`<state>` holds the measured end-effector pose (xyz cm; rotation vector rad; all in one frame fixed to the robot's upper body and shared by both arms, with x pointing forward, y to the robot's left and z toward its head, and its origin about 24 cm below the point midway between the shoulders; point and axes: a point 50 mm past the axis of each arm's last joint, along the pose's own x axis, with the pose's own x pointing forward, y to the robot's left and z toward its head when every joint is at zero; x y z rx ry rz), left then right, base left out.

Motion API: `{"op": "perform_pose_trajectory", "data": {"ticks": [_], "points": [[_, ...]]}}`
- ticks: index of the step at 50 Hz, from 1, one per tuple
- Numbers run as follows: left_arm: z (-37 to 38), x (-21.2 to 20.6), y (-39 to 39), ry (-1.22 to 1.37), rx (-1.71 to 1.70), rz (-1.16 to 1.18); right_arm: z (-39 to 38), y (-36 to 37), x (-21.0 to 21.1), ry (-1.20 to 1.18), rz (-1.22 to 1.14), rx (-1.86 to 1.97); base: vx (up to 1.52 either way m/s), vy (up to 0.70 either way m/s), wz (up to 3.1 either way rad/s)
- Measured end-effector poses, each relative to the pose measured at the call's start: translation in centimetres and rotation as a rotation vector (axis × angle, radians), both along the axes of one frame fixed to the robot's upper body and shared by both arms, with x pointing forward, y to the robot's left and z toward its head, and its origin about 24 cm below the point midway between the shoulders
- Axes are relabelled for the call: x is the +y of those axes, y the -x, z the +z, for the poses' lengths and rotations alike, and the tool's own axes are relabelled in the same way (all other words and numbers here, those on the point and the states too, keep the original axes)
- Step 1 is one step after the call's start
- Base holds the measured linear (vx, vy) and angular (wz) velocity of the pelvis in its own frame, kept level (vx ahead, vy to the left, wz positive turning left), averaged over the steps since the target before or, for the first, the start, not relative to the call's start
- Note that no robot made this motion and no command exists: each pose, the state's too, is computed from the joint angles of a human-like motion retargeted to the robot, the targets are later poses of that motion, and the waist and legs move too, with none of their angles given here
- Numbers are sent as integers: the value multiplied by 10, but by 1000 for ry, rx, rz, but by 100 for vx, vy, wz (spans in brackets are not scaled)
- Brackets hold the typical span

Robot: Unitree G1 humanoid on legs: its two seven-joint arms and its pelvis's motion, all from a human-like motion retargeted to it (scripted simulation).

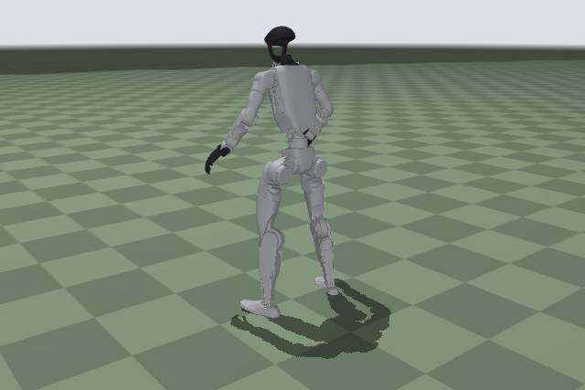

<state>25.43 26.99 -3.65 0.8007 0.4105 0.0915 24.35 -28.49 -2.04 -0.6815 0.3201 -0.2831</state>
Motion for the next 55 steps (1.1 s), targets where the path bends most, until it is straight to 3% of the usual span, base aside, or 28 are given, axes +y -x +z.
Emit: {"op": "perform_pose_trajectory", "data": {"ticks": [5, 9, 13, 18, 25, 30, 35, 42, 50, 55], "points": [[-102, -38, 95, 348, 420, 462, -102, 69, 50, -173, -9, 514, 20, 12, -10], [-129, -58, 164, 496, 555, 833, -140, 137, 70, -370, -271, 749, 20, 14, -44], [-135, -66, 203, 524, 572, 1004, -148, 171, 67, -509, -614, 741, 15, 11, -64], [-137, -67, 221, 514, 654, 909, -145, 169, 53, -562, -712, 692, 8, 7, -45], [-133, -50, 191, 406, 750, 519, -128, 113, 42, -424, -435, 627, -2, -1, -5], [-105, -19, 123, 299, 500, 435, -104, 62, 47, -302, -230, 484, -9, -10, 7], [-59, -2, 55, 439, 83, 573, -75, 20, 57, -252, -90, 310, -12, -15, 10], [-3, -22, -3, 658, -245, 501, -47, -6, 61, -269, -47, 152, -11, -14, 45], [-18, -51, 4, 313, -46, 82, -85, 35, 51, -201, -14, 405, 2, -2, 35], [-66, -40, 61, 337, 172, 243, -111, 74, 50, -161, 31, 626, 14, 10, -11]]}}
